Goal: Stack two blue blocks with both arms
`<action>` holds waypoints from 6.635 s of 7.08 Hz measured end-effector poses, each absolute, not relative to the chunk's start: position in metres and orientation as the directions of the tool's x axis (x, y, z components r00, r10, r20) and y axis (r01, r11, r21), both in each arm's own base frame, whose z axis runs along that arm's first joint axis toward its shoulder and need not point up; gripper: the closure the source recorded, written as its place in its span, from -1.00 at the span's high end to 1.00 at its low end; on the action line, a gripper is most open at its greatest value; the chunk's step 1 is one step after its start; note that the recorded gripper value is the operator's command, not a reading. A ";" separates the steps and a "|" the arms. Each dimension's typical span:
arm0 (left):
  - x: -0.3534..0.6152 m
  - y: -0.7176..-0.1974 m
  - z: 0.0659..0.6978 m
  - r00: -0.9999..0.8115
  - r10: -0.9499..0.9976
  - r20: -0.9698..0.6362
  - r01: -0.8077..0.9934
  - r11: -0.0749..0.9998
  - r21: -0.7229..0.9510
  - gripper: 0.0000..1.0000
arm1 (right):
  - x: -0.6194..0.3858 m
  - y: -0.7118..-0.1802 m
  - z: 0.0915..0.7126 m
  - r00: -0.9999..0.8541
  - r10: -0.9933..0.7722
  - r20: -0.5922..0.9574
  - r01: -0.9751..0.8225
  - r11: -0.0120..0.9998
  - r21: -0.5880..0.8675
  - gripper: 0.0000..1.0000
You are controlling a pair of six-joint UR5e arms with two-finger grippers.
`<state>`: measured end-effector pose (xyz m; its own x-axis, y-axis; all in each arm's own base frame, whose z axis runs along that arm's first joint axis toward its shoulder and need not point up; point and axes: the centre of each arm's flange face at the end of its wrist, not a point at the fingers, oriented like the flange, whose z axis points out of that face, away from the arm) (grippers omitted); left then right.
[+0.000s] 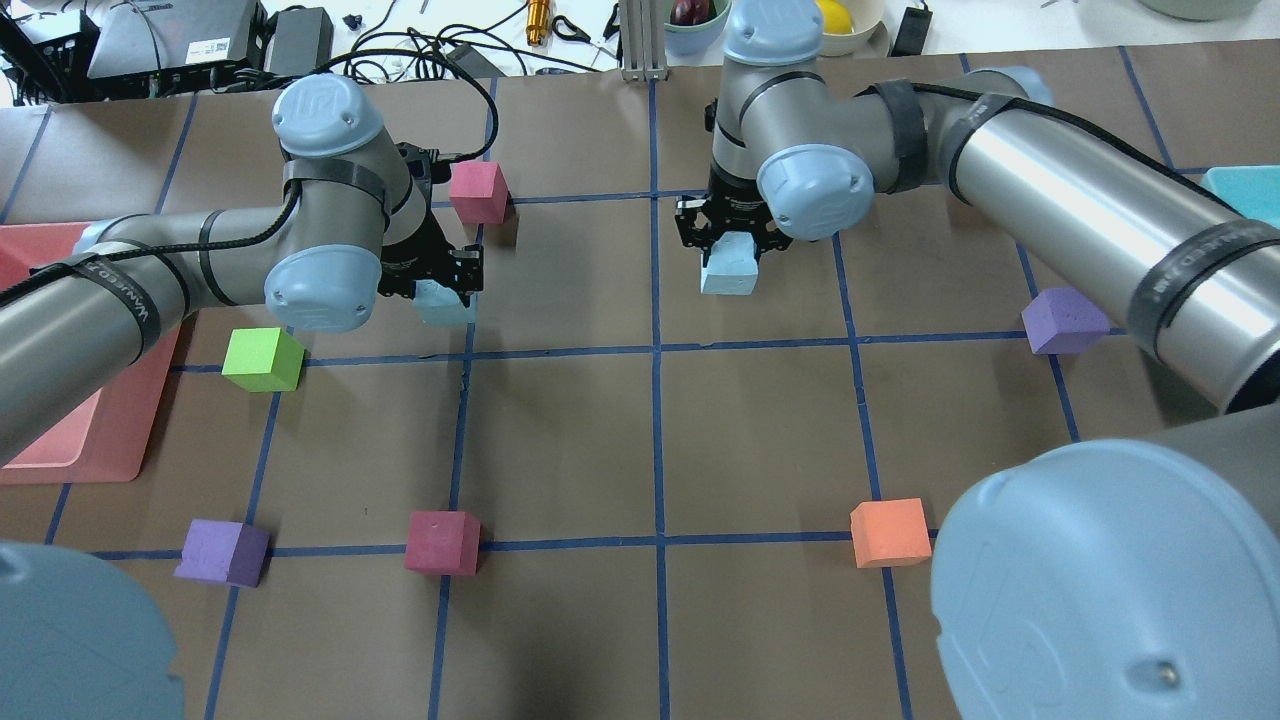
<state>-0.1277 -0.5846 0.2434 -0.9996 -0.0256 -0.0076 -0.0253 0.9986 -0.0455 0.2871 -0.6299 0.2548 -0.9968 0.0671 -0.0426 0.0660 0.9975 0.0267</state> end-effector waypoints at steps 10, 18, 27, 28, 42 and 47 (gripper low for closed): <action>-0.133 -0.602 0.262 -0.999 -0.047 0.001 -0.047 0.999 -0.021 -1.00 | 0.351 -0.624 0.214 -0.997 0.067 -0.050 0.065 0.997 0.030 1.00; -0.271 -0.620 0.300 -0.994 -0.073 0.075 -0.074 0.997 -0.008 -1.00 | 0.146 -0.616 0.426 -0.998 0.014 -0.058 0.013 1.000 0.029 1.00; -0.363 -0.631 0.266 -0.996 -0.071 0.059 -0.068 0.996 0.056 -1.00 | 0.119 -0.531 0.475 -1.000 0.001 -0.009 0.001 0.999 0.054 1.00; -0.369 -0.628 0.261 -0.997 -0.063 0.054 -0.060 0.996 0.061 -1.00 | 0.119 -0.526 0.475 -1.000 -0.001 -0.009 -0.001 0.999 0.054 1.00; -0.166 -0.556 0.520 -0.994 0.089 -0.062 0.092 0.995 -0.042 1.00 | 0.116 -0.521 0.467 -1.000 -0.005 0.012 -0.004 0.997 0.075 1.00; -0.138 -0.520 0.549 -0.996 0.055 -0.068 0.060 0.995 -0.083 1.00 | 0.117 -0.517 0.469 -1.000 -0.001 0.007 -0.001 0.998 0.066 1.00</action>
